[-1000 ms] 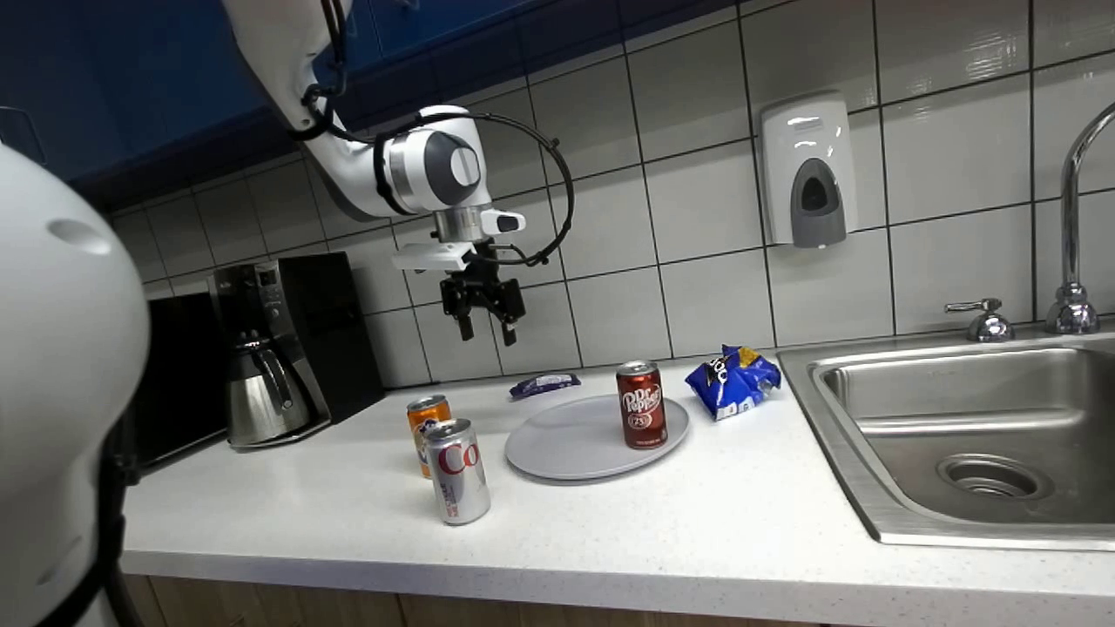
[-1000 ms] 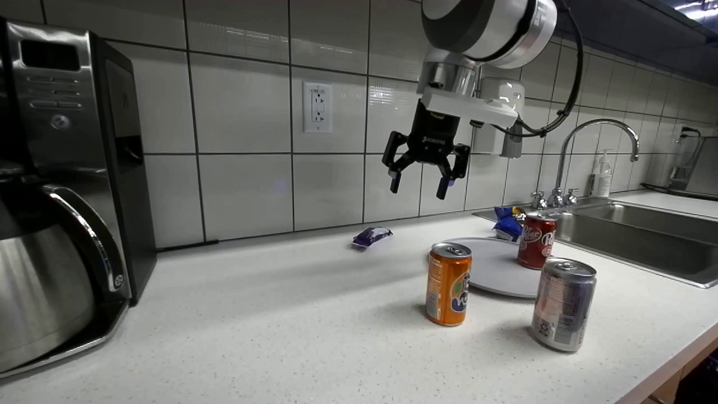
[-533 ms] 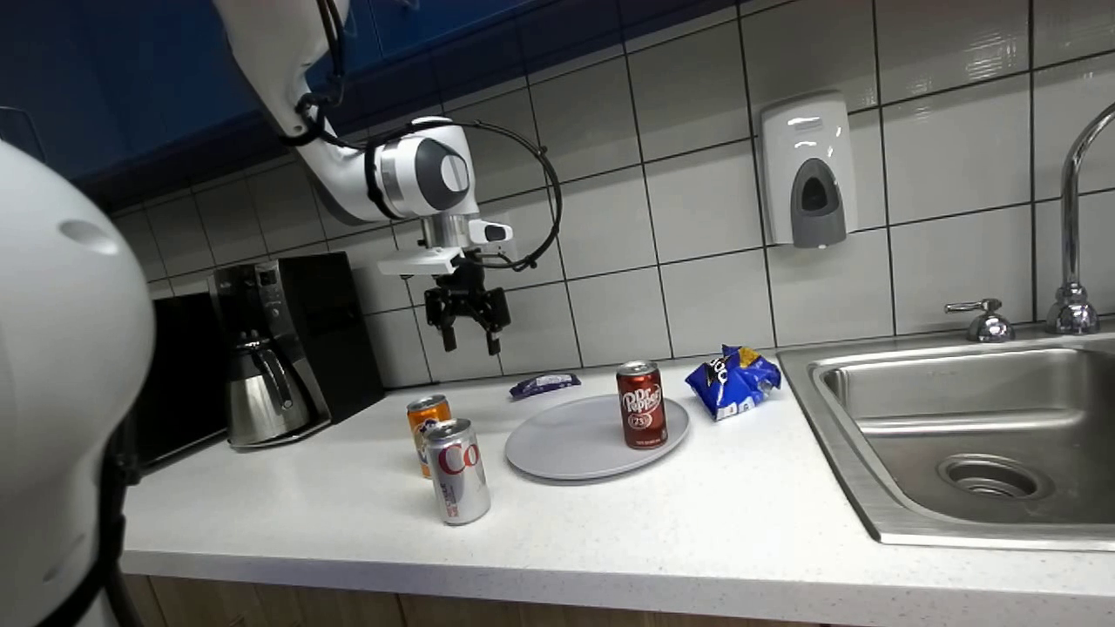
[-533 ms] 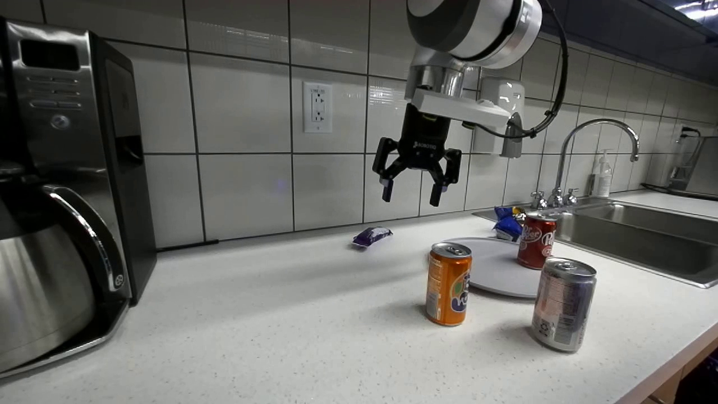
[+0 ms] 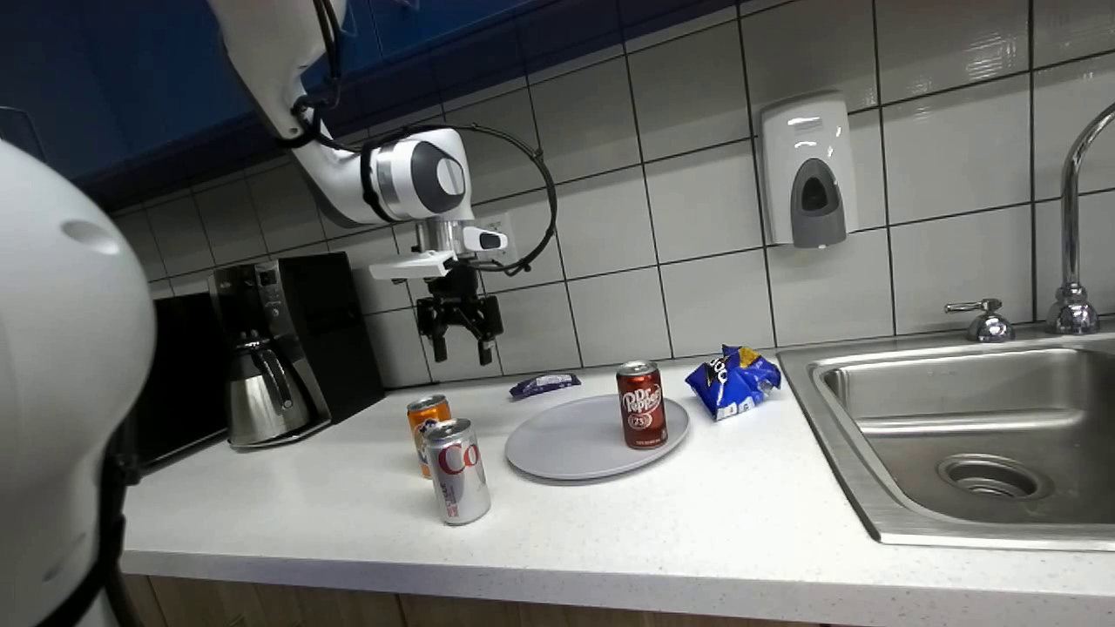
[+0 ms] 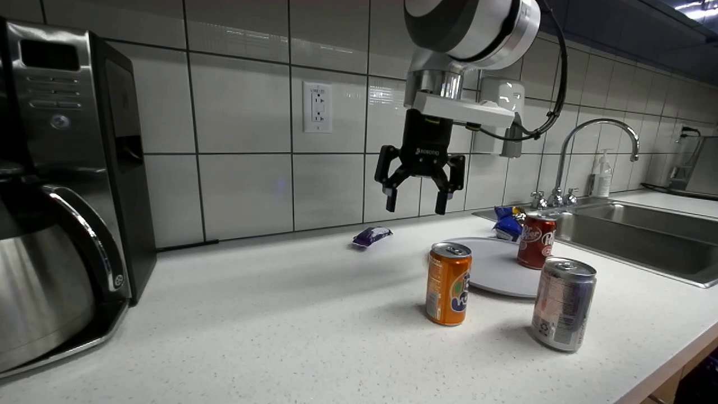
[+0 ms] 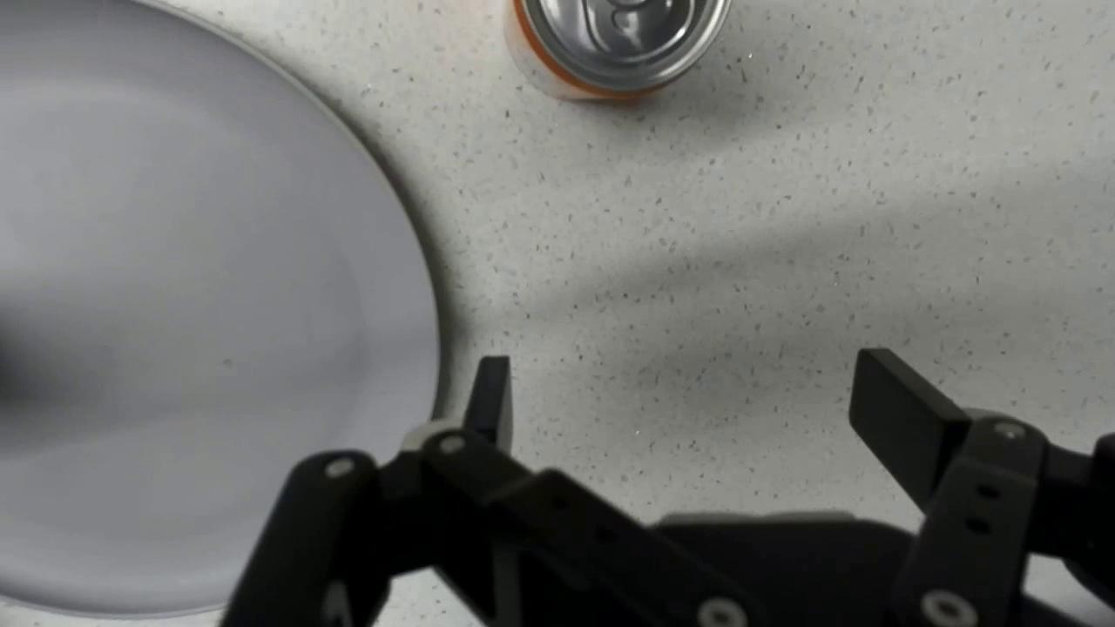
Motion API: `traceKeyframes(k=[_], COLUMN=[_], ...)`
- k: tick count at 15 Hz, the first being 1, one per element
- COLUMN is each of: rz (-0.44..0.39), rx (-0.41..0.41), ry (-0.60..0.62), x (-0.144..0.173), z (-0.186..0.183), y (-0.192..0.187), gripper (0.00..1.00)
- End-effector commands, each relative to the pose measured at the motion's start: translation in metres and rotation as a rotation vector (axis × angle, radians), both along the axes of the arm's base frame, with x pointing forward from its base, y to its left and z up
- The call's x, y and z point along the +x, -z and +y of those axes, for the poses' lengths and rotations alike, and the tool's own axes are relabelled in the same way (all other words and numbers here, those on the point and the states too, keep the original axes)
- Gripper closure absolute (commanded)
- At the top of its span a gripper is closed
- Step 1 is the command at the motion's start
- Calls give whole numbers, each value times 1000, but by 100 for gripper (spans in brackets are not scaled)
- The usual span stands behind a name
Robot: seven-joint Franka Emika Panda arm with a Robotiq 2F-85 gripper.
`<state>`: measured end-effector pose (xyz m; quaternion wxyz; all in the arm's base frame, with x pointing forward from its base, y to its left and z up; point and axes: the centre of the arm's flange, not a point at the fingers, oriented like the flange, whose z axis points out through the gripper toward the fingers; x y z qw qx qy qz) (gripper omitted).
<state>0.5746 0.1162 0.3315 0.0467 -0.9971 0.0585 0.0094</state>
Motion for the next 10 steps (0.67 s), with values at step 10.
traceKeyframes(k=[10], rz=[56], rx=[-11], ry=[-23], x=[-45], z=[18], y=[26], gripper=[0])
